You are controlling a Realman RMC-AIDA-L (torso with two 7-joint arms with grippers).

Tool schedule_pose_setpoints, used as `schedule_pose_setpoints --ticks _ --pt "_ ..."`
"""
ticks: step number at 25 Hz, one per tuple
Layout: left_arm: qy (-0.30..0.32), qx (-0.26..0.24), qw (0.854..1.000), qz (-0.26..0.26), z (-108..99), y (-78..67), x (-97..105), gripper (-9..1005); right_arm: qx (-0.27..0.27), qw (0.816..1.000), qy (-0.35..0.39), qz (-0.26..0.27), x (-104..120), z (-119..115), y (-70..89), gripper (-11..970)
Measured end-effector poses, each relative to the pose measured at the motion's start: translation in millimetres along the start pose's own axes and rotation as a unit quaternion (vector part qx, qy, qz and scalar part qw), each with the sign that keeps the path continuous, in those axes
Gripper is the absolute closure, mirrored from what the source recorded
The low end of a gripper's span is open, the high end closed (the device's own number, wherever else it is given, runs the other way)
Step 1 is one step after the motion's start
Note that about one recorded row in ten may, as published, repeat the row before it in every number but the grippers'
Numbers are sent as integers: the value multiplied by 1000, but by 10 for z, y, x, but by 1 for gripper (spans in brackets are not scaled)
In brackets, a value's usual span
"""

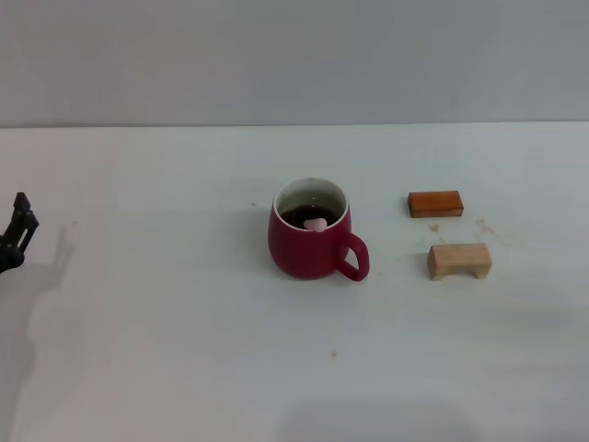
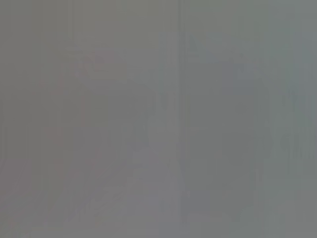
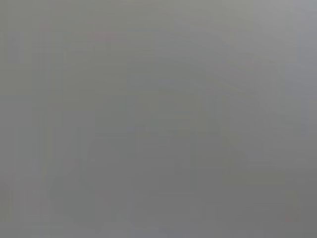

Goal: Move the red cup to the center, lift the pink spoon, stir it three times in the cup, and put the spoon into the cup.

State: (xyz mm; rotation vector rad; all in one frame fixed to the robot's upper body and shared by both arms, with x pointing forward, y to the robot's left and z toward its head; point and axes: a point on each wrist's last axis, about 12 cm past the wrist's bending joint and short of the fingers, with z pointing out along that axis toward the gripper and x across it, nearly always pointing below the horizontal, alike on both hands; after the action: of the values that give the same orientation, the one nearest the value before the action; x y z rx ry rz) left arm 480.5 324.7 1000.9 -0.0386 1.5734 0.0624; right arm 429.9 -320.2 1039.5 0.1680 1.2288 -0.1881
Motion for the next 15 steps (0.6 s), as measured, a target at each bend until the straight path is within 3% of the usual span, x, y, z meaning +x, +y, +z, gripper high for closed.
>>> schedule_pose_setpoints --ticks 4,8,11,15 --pt "1 -7 1000 -1 -11 27 4 149 50 998 26 20 81 -91 -206 855" --pt "1 -9 1000 -1 -16 37 5 149 64 997 38 37 126 -160 -331 710" --pt "2 -11 1000 1 -29 51 12 149 67 996 38 38 126 -184 -360 570" --pt "-1 -12 1000 1 -30 55 5 149 69 996 39 45 126 -205 -375 490"
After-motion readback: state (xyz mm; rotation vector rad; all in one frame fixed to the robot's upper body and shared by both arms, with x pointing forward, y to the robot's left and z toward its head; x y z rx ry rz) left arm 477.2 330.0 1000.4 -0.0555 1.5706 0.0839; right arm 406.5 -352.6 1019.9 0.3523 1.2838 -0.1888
